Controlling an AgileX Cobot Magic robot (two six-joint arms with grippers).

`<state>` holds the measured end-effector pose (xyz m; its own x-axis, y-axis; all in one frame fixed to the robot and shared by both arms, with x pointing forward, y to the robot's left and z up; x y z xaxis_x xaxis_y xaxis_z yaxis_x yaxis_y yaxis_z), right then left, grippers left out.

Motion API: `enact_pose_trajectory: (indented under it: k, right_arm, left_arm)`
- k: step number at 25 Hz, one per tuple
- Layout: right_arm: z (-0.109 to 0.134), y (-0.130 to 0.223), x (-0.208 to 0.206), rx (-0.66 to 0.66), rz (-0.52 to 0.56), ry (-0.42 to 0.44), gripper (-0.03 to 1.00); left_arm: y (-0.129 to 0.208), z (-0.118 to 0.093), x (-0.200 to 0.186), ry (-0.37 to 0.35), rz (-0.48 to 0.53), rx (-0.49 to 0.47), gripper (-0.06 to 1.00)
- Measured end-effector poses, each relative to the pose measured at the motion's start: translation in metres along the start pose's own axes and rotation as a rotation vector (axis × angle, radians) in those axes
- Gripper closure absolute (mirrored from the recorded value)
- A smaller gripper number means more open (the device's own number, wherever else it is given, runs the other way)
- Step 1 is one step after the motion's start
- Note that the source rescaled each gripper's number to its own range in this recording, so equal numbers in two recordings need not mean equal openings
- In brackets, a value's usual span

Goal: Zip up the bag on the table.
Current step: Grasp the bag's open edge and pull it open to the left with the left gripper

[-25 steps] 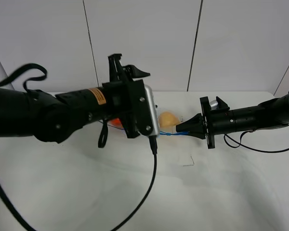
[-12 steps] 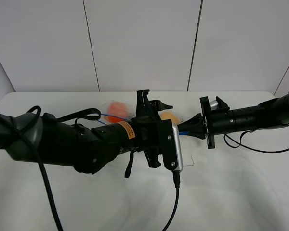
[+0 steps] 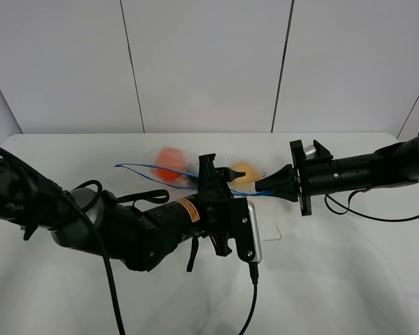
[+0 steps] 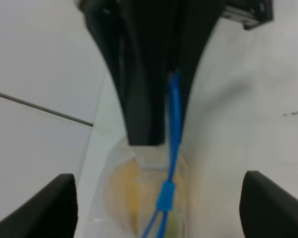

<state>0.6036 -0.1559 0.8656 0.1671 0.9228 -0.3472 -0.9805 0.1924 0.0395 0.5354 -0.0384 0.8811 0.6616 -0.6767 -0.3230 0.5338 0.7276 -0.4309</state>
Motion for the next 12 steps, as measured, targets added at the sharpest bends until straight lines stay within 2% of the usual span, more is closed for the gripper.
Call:
enact_pose_trajectory:
  k: [5, 12]
  right_arm:
    - [0.0000, 0.0000, 0.0000, 0.000, 0.000, 0.000, 0.96]
    - [0.0000, 0.0000, 0.0000, 0.000, 0.000, 0.000, 0.96]
  left_arm:
    - [0.0000, 0.0007, 0.0018, -0.024, -0.010, 0.015, 0.04]
    - [-0.0061, 0.0012, 0.0020, -0.032, -0.046, 0.049, 0.19]
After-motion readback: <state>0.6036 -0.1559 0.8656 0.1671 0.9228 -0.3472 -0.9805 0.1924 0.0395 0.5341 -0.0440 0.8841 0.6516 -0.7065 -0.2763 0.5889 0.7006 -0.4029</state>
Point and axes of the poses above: a point on each arm's last joint axis where the gripper is mounted, x pointing out along that axis toward the gripper, z along the wrist's bending axis when the last joint is at zero, y = z × x, the point moved 8 cm from there along x, pointing out along that axis toward the gripper, and after that the axes turned 3 degrees about x, right-handed, at the moved point
